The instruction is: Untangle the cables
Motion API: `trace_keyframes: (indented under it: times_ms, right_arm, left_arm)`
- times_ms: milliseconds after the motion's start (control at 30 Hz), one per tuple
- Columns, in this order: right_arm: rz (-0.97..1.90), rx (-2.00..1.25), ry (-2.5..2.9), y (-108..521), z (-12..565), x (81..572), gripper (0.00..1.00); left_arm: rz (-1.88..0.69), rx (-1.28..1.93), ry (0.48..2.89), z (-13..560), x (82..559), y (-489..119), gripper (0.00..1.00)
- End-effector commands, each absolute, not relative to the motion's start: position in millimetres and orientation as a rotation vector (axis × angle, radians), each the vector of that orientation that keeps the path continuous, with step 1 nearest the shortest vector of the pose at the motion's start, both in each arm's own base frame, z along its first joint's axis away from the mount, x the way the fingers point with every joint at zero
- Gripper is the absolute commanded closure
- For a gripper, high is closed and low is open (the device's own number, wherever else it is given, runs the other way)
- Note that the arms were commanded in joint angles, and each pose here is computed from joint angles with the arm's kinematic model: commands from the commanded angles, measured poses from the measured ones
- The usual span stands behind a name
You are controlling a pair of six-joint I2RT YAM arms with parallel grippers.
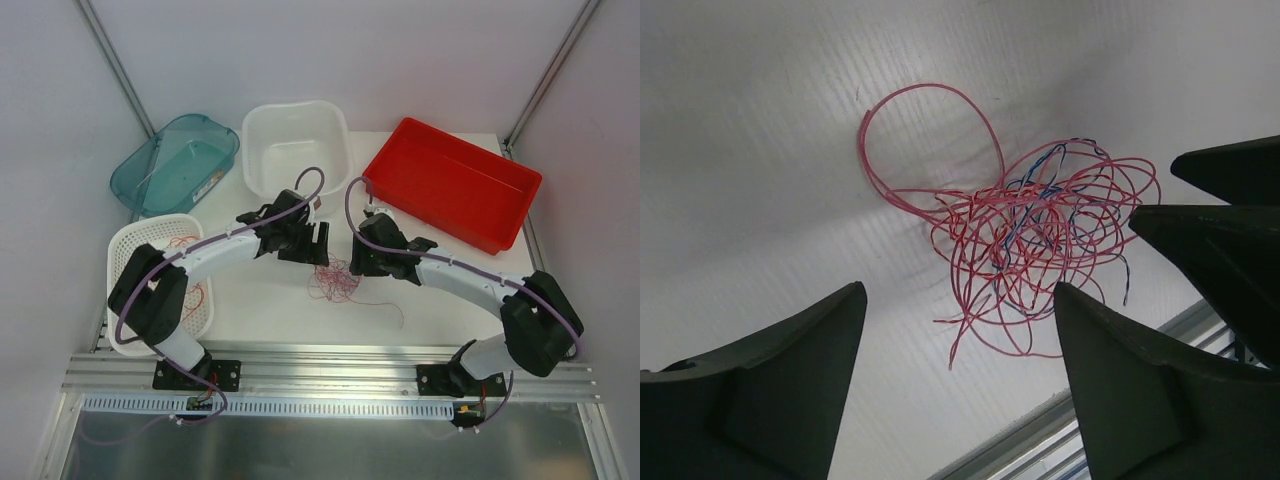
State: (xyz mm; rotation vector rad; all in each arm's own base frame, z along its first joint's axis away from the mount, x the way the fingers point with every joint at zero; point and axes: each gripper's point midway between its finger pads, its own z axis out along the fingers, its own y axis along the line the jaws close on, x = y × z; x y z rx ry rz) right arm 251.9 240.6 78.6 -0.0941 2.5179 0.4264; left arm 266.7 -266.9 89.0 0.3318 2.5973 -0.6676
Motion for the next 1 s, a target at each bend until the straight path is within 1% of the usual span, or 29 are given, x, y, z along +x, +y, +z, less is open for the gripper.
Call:
trace_keyframes:
  times_ms: [0, 33, 67, 133, 167, 200, 233, 267, 300, 333, 367, 400, 433, 633, 767, 800, 967]
  right_arm:
    - [0.48, -0.07, 2.512, 250.5, 71.4, 259.0, 0.54]
    - [0.482, -0.069, 2.516, 250.8, 68.8, 259.8, 0.57]
    - [0.484, -0.075, 2.519, 252.0, 66.9, 260.0, 0.59]
    - [0.486, -0.085, 2.531, 253.0, 62.2, 259.4, 0.64]
    - [0.488, -0.088, 2.527, 253.6, 61.7, 260.1, 0.66]
    - [0.486, -0.092, 2.533, 253.5, 58.9, 259.3, 0.71]
    - [0.485, -0.095, 2.536, 253.2, 57.8, 258.6, 0.74]
    - [0.485, -0.098, 2.538, 253.2, 56.9, 258.3, 0.78]
    - [0.484, -0.102, 2.539, 252.6, 56.3, 257.5, 0.81]
    - [0.483, -0.108, 2.539, 251.4, 56.1, 256.3, 0.87]
    - [0.478, -0.111, 2.544, 249.4, 56.2, 254.2, 0.91]
    - [0.47, -0.111, 2.545, 247.2, 56.6, 253.1, 0.97]
    - [0.462, -0.112, 2.542, 244.4, 58.0, 251.8, 0.99]
    - [0.354, -0.115, 2.489, 208.9, 86.3, 243.4, 0.99]
    - [0.308, -0.114, 2.429, 181.2, 116.4, 237.3, 0.99]
    - [0.324, -0.11, 2.387, 175.5, 131.4, 236.5, 0.99]
    - [0.294, -0.027, 2.291, 136.7, 173.3, 235.5, 0.99]
  left_arm:
    - [-0.67, 0.315, 2.585, 90.4, 277.8, -284.0, 0.28]
    - [-0.663, 0.317, 2.608, 82.5, 276.5, -285.7, 0.3]
    - [-0.665, 0.329, 2.615, 80.1, 275.0, -289.1, 0.39]
    - [-0.659, 0.325, 2.634, 72.6, 273.7, -291.3, 0.47]
    - [-0.657, 0.334, 2.639, 70.8, 271.6, -293.1, 0.58]
    - [-0.65, 0.328, 2.642, 69.1, 271.6, -292.9, 0.64]
    - [-0.642, 0.321, 2.646, 66.9, 272.4, -291.8, 0.66]
    - [-0.632, 0.318, 2.647, 65.6, 271.9, -290.5, 0.8]
    - [-0.604, 0.303, 2.643, 64.6, 274.1, -287.1, 0.88]
    - [-0.595, 0.294, 2.631, 67.3, 276.1, -285.2, 0.94]
    - [-0.577, 0.285, 2.627, 67.1, 276.5, -282.2, 0.98]
    - [-0.544, 0.267, 2.618, 67.4, 278.9, -277.5, 1.0]
    - [-0.532, 0.254, 2.593, 74.3, 281.3, -274.7, 1.0]
    - [-0.456, 0.086, 2.511, 95.2, 289.4, -238.9, 1.0]
    - [-0.442, -0.038, 2.499, 97.0, 288.0, -208.4, 1.0]
    - [-0.442, -0.059, 2.496, 98.1, 287.5, -203.4, 1.0]
    - [-0.445, -0.137, 2.431, 116.0, 285.6, -174.0, 1.0]
